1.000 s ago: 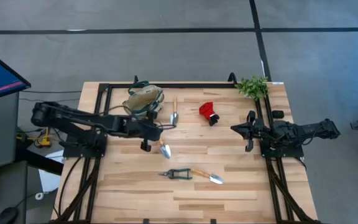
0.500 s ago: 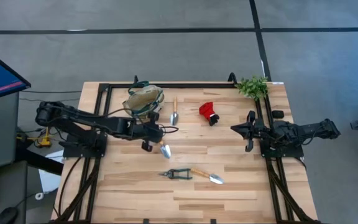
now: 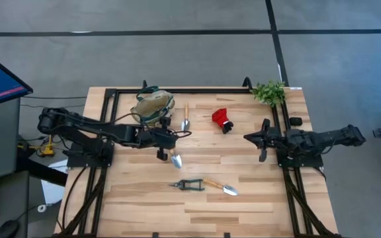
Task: Pick & Place Garden tools in Gardening bag
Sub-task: Put the red gloves into the yellow gardening bag
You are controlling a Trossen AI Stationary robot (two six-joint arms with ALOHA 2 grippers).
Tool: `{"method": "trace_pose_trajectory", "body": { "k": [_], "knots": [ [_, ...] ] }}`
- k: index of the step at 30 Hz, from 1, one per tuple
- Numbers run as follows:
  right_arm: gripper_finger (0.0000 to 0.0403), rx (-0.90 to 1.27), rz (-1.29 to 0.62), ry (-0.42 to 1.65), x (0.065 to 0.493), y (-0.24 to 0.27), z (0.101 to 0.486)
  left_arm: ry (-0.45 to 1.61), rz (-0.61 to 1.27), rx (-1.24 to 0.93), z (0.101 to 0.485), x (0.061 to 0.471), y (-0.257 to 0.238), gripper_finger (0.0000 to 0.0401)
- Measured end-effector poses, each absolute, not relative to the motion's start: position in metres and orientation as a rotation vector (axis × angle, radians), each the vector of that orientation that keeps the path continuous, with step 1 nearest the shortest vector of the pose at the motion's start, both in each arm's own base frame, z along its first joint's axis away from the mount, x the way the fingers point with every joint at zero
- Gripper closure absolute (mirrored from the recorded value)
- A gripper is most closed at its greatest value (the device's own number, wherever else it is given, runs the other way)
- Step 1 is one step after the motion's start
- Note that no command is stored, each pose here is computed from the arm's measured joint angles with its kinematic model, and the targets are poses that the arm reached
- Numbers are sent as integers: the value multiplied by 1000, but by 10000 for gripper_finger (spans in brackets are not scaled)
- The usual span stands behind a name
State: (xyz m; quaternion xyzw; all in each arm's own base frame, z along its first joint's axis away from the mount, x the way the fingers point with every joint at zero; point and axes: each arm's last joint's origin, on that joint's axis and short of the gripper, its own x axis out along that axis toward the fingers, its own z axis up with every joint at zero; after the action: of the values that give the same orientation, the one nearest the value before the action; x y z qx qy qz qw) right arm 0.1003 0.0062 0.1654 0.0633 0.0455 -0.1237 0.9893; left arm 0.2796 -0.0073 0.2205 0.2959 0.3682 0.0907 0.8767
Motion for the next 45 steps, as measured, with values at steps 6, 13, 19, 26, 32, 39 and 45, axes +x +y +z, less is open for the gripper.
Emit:
{"method": "trace_pose_trajectory", "body": {
  "k": [6, 13, 19, 26, 32, 39, 45],
  "knots": [
    [403, 147, -266, 160, 107, 7, 158, 707, 103, 305, 220, 282, -11, 397],
    [403, 138, -288, 165, 109, 7, 158, 576, -83, 239, 229, 286, -41, 398],
    [403, 158, -289, 159, 109, 7, 158, 489, -104, 144, 236, 287, -59, 398],
    [403, 173, -289, 157, 109, 7, 158, 410, -75, 135, 243, 288, -68, 398],
    [403, 174, -287, 157, 109, 7, 158, 432, -69, 109, 236, 292, -69, 398],
    [403, 194, -322, 146, 109, 6, 159, 472, -64, 167, 223, 300, -65, 398],
    [403, 238, -369, 173, 111, 2, 155, 476, -1, 216, 234, 292, -49, 398]
  ]
}}
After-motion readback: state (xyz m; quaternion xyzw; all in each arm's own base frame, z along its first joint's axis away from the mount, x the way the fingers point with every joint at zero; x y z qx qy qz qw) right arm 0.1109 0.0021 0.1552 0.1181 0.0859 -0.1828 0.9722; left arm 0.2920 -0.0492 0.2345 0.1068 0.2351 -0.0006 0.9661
